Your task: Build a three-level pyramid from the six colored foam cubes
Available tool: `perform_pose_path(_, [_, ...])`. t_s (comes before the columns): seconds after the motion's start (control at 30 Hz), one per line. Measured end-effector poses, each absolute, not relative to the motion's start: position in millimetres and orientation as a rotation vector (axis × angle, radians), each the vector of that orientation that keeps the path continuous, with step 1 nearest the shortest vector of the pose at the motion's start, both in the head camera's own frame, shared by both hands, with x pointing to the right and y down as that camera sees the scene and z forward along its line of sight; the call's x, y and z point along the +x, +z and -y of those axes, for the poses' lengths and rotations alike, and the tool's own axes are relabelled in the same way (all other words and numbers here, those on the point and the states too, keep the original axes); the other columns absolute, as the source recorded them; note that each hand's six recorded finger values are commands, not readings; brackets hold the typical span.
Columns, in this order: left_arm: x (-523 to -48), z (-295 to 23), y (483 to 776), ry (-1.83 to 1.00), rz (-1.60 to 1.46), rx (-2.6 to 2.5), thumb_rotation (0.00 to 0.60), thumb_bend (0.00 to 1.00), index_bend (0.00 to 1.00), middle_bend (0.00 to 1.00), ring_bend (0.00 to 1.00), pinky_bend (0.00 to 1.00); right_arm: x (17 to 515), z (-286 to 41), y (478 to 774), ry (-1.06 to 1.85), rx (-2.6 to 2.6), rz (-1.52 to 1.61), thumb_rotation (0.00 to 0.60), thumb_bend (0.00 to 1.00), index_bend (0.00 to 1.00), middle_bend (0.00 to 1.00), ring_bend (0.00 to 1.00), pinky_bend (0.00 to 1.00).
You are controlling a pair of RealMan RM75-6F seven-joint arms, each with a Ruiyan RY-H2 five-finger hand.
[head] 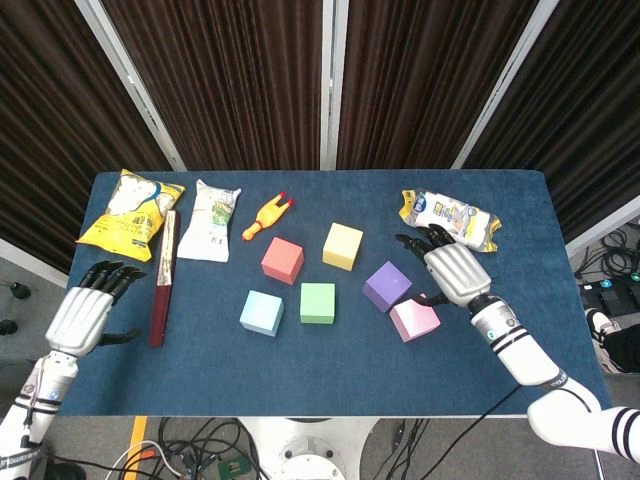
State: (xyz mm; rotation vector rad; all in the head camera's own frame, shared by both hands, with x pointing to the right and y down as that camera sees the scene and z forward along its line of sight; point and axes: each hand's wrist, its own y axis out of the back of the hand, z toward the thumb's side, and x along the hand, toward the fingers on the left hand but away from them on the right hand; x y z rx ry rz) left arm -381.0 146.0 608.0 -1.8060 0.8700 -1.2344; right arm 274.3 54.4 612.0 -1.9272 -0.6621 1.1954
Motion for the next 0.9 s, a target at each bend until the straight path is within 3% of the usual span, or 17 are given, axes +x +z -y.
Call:
perform_pose_path(0.27, [-326, -121, 656, -1.163, -0.715, -2.065, 0.6, 0.0, 0.11, 0.11, 0.09, 0.12, 304, -57, 602, 1.229, -1.899, 0.712, 0.6, 0.1, 0.11, 0.22, 0.06, 0.06])
perform_pose_path(0.5, [-285, -118, 695, -1.119, -0.565, -2.164, 0.6, 0.0, 0.11, 0.11, 0.09, 0.13, 319, -64, 604, 1.26, -1.897, 0.717, 0.6, 0.1, 0.11, 0.22, 0.06, 0.06])
perform_pose_path(0.9, [-250, -125, 724, -1.077, -0.592, -2.358, 0.6, 0.1, 0.2, 0.17, 0.13, 0.2, 325, -70, 616, 1.29, -1.917, 0.711, 0.6, 0.1, 0.11, 0.22, 0.06, 0.06])
